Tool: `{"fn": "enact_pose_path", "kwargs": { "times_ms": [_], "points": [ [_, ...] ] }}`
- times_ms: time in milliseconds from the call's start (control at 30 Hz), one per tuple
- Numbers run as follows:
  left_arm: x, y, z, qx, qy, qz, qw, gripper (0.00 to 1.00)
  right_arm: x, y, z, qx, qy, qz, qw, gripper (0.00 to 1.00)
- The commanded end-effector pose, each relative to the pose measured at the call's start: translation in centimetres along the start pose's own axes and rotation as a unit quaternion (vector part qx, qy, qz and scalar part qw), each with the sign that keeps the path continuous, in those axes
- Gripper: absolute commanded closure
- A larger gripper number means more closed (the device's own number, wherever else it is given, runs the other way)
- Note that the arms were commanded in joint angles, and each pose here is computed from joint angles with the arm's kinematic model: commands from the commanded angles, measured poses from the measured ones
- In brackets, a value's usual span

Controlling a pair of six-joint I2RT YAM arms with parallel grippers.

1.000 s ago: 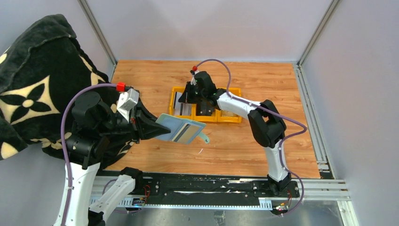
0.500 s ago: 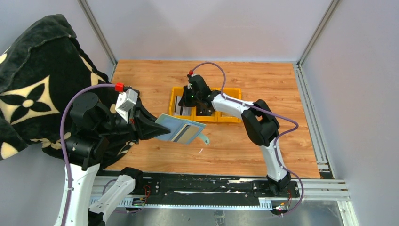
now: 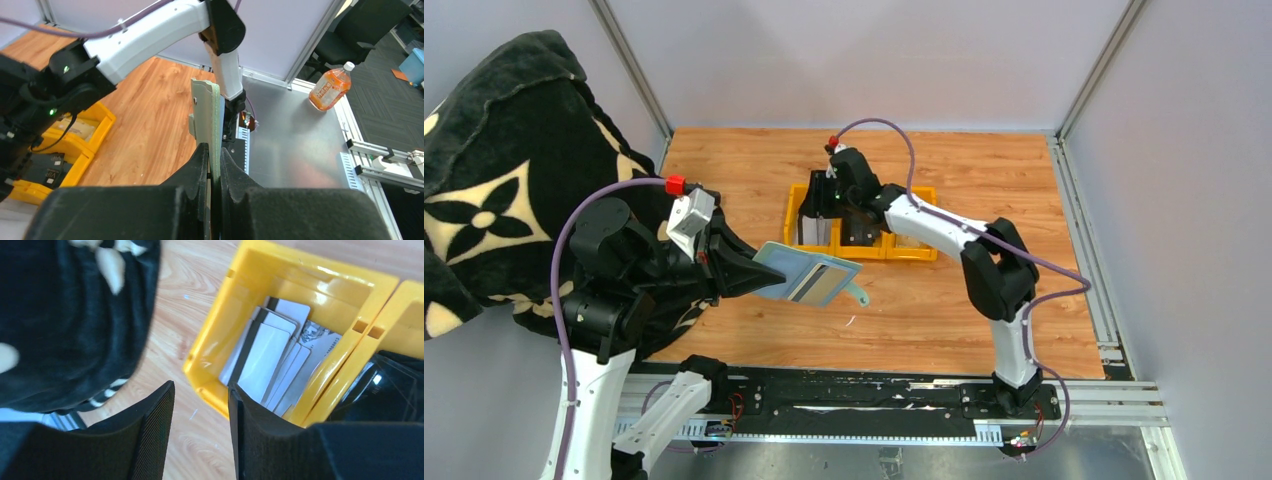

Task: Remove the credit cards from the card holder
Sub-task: Place the credit card in the storage box, then remove the credit card from the card holder.

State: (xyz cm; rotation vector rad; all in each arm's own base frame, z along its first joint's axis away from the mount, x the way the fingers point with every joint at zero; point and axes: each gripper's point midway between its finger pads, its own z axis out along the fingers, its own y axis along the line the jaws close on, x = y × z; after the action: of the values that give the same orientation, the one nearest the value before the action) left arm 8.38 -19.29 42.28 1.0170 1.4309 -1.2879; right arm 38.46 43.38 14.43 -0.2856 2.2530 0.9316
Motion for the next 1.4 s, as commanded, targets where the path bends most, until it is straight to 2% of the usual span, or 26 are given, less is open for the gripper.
{"fn": "enact_pose_path", "kwargs": {
  "times_ms": [0,133,267,367,433,467,567,633,767,967,1067,1167,1300,1367],
  "points": [
    [-0.4,-0.5,-0.1,0.006,-0.006,0.010,1.000,1.00,-3.7,4.0,-5.6,-0.035,-0.050,-0.044,0.997,0.51],
    [0.0,-0.3,0.0,0.007,-0.003,0.010,1.000,1.00,-5.6,7.9,-11.3,-0.143,-0.088,-0.054,0.984,0.46],
    [0.3,-0.1,0.0,0.008,0.000,0.005,1.000,1.00,-4.4,11.9,-17.1,-0.271,-0.089,-0.109,0.952,0.43],
    [0.5,0.2,0.1,0.008,0.002,0.003,1.000,1.00,-3.8,12.7,-20.9,-0.318,-0.094,-0.118,0.936,0.35],
    [0.8,0.3,0.1,0.007,0.004,0.001,1.000,1.00,-4.6,13.3,-24.5,-0.353,-0.127,-0.120,0.919,0.28],
    [1.0,0.5,0.2,0.006,0.006,-0.002,1.000,1.00,-4.5,12.9,-25.1,-0.357,-0.131,-0.107,0.919,0.25],
    [1.6,0.8,0.2,0.003,0.011,-0.002,1.000,1.00,-5.1,14.3,-29.5,-0.404,-0.174,-0.119,0.890,0.22],
    [2.0,1.3,0.2,-0.003,0.015,0.000,1.000,1.00,-4.9,15.4,-31.2,-0.428,-0.166,-0.121,0.880,0.22],
    [2.9,2.2,0.2,-0.015,0.024,-0.001,1.000,1.00,-3.3,17.9,-33.5,-0.467,-0.153,-0.146,0.858,0.21],
    [3.1,2.8,0.4,-0.022,0.026,-0.007,0.999,1.00,1.5,21.6,-34.5,-0.503,-0.112,-0.231,0.825,0.21],
    [3.1,2.9,0.4,-0.024,0.027,-0.008,0.999,1.00,2.7,22.6,-34.5,-0.505,-0.103,-0.253,0.819,0.21],
    [3.2,3.4,0.4,-0.035,0.027,-0.009,0.999,1.00,3.5,23.3,-34.6,-0.507,-0.099,-0.266,0.814,0.27],
    [3.3,4.8,0.3,-0.071,0.028,-0.008,0.997,1.00,4.2,23.9,-34.2,-0.508,-0.090,-0.270,0.813,0.43],
    [3.5,5.4,0.2,-0.085,0.031,-0.009,0.996,1.00,4.8,24.3,-34.0,-0.510,-0.086,-0.272,0.811,0.48]
  ]
}}
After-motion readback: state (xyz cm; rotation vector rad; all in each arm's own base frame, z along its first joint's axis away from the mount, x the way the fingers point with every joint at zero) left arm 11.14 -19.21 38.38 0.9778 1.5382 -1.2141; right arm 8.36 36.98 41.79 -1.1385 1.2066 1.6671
